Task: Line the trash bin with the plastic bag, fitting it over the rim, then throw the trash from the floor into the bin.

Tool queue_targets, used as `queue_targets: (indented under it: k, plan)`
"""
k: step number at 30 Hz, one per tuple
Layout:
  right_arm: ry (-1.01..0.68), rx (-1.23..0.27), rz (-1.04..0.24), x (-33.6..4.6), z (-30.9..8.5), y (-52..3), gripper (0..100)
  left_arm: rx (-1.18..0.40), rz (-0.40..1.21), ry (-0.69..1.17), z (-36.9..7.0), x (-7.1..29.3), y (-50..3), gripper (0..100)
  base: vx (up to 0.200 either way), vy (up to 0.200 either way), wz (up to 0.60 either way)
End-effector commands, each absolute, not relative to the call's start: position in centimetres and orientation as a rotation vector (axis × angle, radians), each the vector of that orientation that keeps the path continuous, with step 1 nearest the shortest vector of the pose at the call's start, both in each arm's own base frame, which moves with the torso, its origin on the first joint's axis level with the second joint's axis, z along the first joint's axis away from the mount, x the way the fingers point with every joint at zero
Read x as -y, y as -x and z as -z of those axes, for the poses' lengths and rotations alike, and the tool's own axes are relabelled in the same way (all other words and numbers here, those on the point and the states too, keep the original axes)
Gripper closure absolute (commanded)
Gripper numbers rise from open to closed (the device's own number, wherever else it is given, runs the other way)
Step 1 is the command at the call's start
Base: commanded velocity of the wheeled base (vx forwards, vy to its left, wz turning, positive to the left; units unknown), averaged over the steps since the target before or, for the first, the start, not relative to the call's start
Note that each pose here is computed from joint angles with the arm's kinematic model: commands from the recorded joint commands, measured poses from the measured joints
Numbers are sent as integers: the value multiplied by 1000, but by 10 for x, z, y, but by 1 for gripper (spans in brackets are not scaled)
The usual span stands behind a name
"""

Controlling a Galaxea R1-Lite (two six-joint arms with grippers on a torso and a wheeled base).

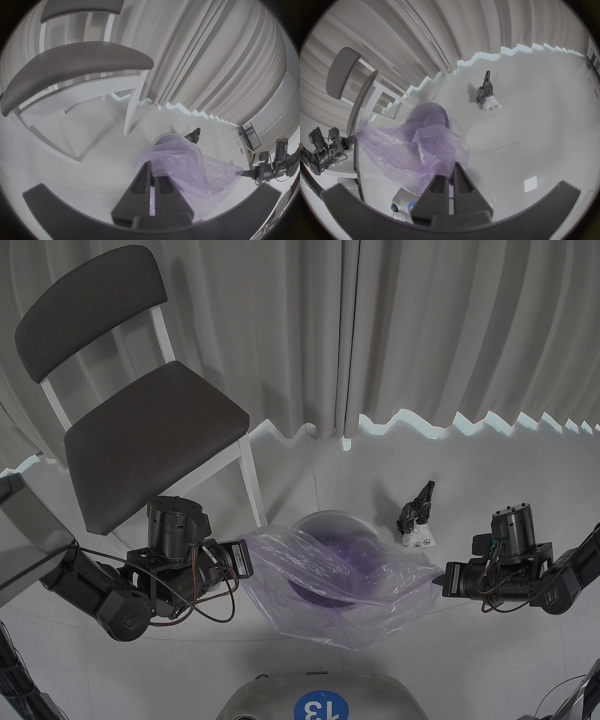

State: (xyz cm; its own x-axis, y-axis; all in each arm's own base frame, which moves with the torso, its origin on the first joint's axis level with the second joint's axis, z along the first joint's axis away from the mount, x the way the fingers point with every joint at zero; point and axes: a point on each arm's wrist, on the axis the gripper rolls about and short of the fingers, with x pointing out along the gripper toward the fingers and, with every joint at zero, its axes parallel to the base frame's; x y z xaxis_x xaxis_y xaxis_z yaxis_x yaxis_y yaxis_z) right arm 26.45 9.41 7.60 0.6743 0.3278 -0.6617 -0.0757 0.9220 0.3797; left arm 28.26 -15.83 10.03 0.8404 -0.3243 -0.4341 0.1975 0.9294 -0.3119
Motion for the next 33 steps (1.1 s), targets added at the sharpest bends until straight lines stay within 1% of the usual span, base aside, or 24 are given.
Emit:
queue_targets:
  k: [1,5,8,16,20,23,28,33]
  plan:
    - [-326,-862,-214,-96,-55,-273,100,-534,269,252,-86,162,-290,100,0,0,0]
    - [-327,-881,-200,-97,-47,-280,100,-534,263,253,-79,165,-301,100,0,0,0]
    - [-343,-883,-160,-87,-42,-290,100,-530,270,254,-74,174,-312,100,0,0,0]
    - [-402,-817,-77,-60,-48,-315,100,-506,296,257,-67,197,-330,100,0,0,0]
    - [-412,-815,-48,-52,-44,-321,100,-506,304,252,-65,205,-330,100,0,0,0]
    - [-423,-811,-31,-42,-46,-322,100,-511,312,239,-67,212,-319,100,0,0,0]
    - [-428,-804,-18,-37,-48,-322,100,-506,310,233,-76,209,-307,100,0,0,0]
    - [-424,-775,-37,-38,-67,-312,100,-504,306,236,-91,191,-286,100,0,0,0]
